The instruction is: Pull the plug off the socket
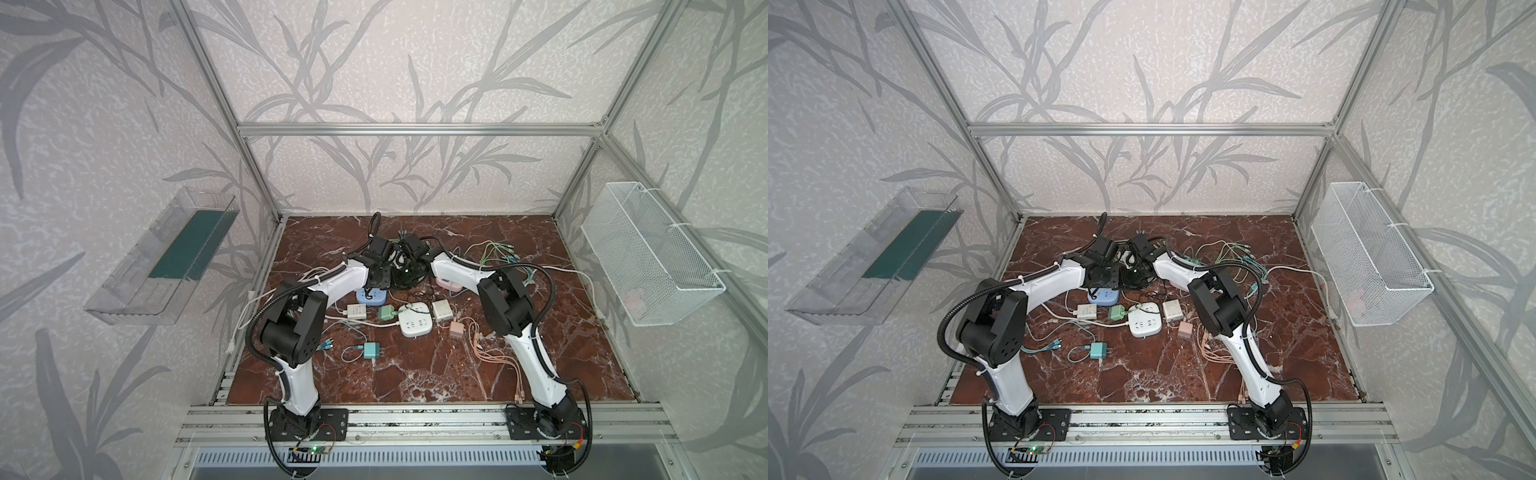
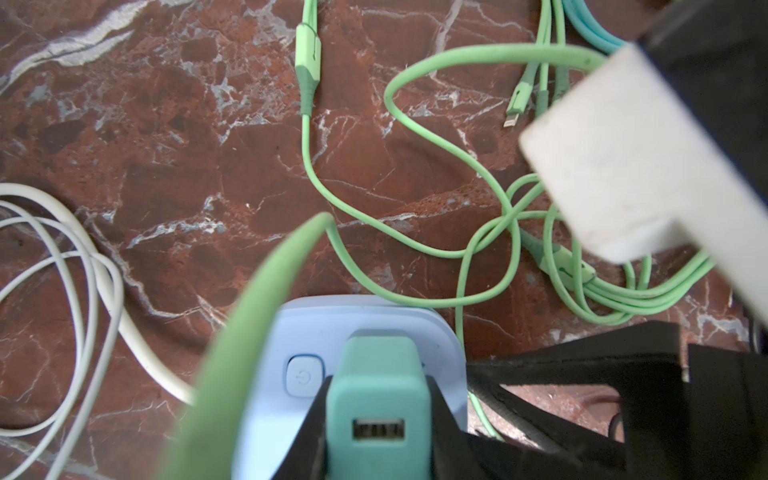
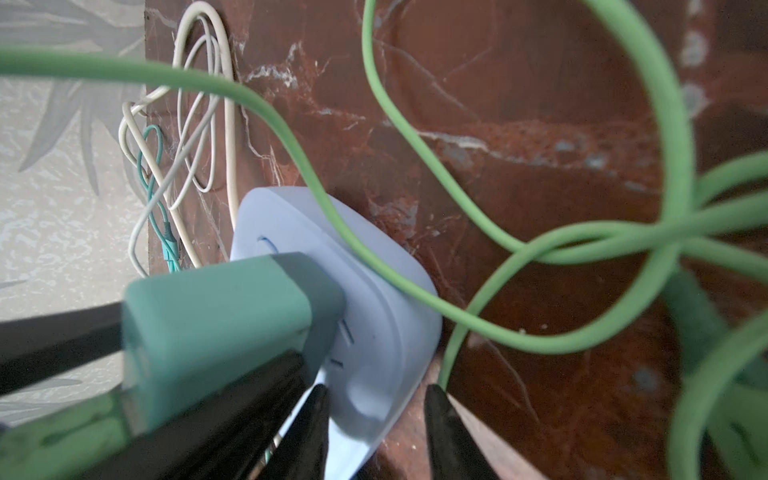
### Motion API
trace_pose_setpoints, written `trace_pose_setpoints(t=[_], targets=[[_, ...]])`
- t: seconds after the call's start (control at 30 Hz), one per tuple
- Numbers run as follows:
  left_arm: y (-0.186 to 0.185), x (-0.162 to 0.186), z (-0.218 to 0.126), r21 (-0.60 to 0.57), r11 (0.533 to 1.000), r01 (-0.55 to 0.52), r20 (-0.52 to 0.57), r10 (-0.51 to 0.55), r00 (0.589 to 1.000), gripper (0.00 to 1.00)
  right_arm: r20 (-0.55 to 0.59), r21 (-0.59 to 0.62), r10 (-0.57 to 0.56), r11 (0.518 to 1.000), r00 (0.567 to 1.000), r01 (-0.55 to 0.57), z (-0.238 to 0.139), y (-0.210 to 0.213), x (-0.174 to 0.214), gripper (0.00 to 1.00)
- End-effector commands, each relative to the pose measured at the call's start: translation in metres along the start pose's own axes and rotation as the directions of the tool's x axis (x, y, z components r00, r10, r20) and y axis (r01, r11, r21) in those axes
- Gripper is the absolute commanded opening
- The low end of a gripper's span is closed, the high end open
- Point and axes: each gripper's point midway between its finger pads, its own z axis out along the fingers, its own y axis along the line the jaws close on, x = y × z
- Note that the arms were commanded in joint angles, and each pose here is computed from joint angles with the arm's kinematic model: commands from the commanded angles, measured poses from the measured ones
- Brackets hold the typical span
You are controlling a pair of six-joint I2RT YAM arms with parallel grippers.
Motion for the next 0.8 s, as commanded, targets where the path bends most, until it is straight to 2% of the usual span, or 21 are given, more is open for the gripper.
trace_pose_setpoints(t=[0.0,0.43,0.77], targets=[[-0.006,-0.033,-0.032,0.043,0.999,0.005,0.109,-0.009,0.994,0.15,-0.078,0.100,0.030,0.995,0.997,-0.022,0.018,-0.026,0.026,0.38],[-0.003,-0.023,-0.032,0.043,0.999,0.003,0.103,-0.007,0.995,0.13,-0.082,0.126,0.034,0.992,0.996,-0.023,0.017,-0.028,0.026,0.37],[0.002,-0.021,-0.031,0.012,1.000,0.004,0.101,-0.006,0.995,0.13,-0.050,0.046,0.005,0.999,0.999,-0.003,0.015,-0.010,0.018,0.40]])
